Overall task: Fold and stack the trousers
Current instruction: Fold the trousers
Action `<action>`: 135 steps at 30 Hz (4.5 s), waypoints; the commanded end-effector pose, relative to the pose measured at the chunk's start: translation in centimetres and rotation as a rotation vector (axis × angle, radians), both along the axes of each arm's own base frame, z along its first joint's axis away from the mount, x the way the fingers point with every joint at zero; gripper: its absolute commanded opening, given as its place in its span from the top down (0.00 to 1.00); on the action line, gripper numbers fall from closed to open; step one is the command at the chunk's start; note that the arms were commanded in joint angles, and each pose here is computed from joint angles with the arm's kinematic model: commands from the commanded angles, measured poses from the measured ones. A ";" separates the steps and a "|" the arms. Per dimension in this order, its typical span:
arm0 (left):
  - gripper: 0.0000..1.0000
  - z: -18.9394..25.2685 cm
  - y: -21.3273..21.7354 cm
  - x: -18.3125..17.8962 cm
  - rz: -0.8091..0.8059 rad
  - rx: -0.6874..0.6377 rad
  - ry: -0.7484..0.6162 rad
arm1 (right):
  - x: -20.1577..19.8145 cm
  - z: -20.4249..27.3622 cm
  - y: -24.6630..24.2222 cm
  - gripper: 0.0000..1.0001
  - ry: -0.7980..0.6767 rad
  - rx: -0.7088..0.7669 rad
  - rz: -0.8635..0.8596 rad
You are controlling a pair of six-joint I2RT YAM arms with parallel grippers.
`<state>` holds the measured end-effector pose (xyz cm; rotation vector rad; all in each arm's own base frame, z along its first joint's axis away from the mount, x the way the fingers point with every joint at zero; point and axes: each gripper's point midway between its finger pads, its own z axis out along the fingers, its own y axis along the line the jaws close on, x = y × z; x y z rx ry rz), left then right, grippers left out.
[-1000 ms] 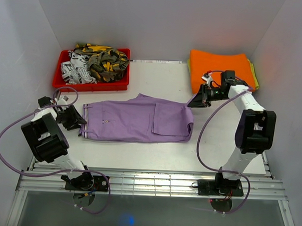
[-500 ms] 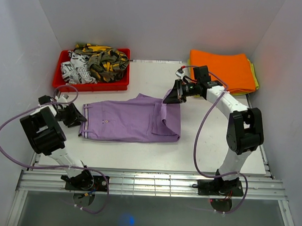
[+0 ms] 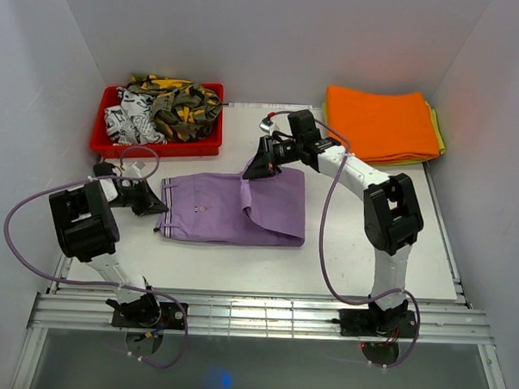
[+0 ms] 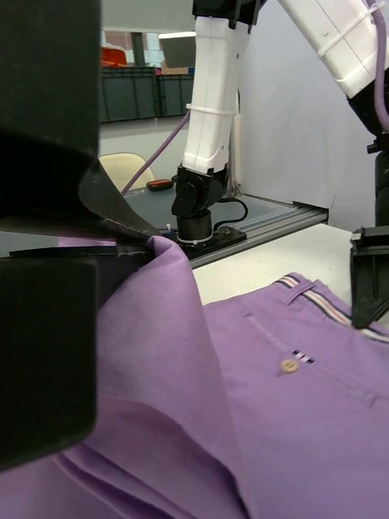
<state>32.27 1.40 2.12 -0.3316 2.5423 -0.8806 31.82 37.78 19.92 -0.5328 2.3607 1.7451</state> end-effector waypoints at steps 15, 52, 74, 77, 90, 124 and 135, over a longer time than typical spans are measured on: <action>1.00 0.0 -10.6 -0.6 -0.003 -0.101 0.067 | -0.1 -2.6 6.2 0.92 0.023 -0.009 0.042; 1.00 -2.0 -12.3 -1.6 0.043 0.022 0.109 | -0.3 -8.5 12.6 0.92 0.058 -0.089 0.030; 0.63 0.6 -9.5 -0.2 0.056 0.091 0.058 | 0.0 -5.0 12.9 0.27 -0.038 0.005 0.087; 0.45 3.8 -6.0 1.4 0.133 0.138 -0.033 | 0.4 -0.9 11.2 0.12 -0.096 0.063 0.099; 0.38 16.0 -14.9 2.3 -0.329 -0.132 -0.457 | -4.8 -1.8 -7.4 0.03 -0.236 -0.091 0.086; 0.45 12.2 -18.8 -4.7 -0.411 -0.458 -0.109 | -7.2 -6.4 -8.2 0.23 -0.135 -0.052 0.194; 0.50 1.3 -14.4 -3.6 -0.171 -0.313 0.153 | -8.6 -15.6 -12.5 0.31 -0.053 -0.250 0.217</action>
